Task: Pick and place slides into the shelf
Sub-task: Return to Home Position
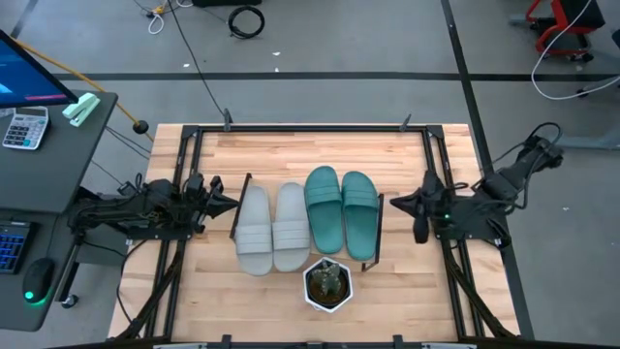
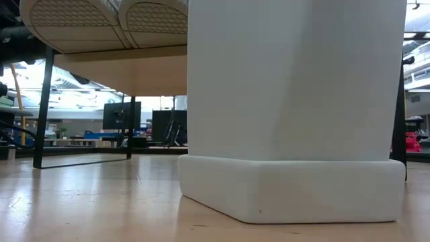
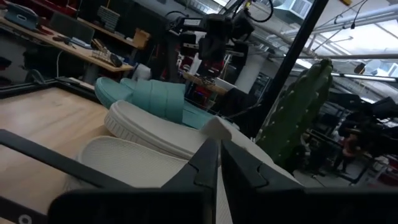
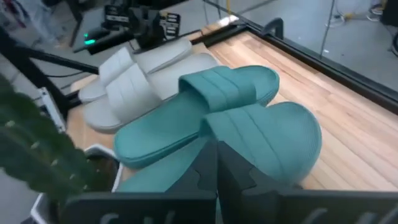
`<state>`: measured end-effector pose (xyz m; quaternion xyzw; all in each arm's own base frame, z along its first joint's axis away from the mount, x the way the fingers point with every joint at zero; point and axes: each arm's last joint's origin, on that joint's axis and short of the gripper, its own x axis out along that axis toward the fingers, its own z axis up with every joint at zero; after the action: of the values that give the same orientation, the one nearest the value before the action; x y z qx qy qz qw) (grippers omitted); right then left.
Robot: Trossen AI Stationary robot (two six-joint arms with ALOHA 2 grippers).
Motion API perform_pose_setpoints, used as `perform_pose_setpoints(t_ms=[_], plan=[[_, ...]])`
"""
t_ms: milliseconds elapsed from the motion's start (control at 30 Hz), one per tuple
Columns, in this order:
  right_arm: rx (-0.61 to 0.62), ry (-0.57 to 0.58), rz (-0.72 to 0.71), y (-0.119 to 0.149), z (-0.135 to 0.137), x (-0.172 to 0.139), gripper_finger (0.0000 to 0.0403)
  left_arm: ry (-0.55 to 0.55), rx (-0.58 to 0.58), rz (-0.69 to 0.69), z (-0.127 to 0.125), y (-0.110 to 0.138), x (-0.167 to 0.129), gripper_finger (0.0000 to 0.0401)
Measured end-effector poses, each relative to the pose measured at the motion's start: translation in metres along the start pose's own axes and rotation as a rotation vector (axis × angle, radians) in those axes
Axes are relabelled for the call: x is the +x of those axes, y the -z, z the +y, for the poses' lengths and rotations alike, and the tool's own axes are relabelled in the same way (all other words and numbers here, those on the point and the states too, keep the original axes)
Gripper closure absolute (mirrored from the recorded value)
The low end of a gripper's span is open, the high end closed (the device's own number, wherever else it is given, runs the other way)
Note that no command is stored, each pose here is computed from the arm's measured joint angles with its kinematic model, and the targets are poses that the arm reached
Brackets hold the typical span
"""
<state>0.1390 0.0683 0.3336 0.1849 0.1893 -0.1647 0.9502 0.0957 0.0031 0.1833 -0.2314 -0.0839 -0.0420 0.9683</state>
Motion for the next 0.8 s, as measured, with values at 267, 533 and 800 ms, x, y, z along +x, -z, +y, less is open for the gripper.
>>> perform_pose_setpoints(t_ms=[267,533,800], plan=[[-0.045,-0.026,-0.058,0.035,-0.021,-0.015,0.0403,0.000,-0.002,0.000,0.000,0.000,0.000,0.0366],[-0.101,-0.054,-0.106,0.070,-0.035,-0.017,0.0403,0.000,-0.002,0.000,0.000,0.000,0.000,0.0364],[-0.014,-0.213,-0.174,0.096,-0.045,-0.011,0.0403,0.000,-0.002,0.000,0.000,0.000,0.000,0.0378]])
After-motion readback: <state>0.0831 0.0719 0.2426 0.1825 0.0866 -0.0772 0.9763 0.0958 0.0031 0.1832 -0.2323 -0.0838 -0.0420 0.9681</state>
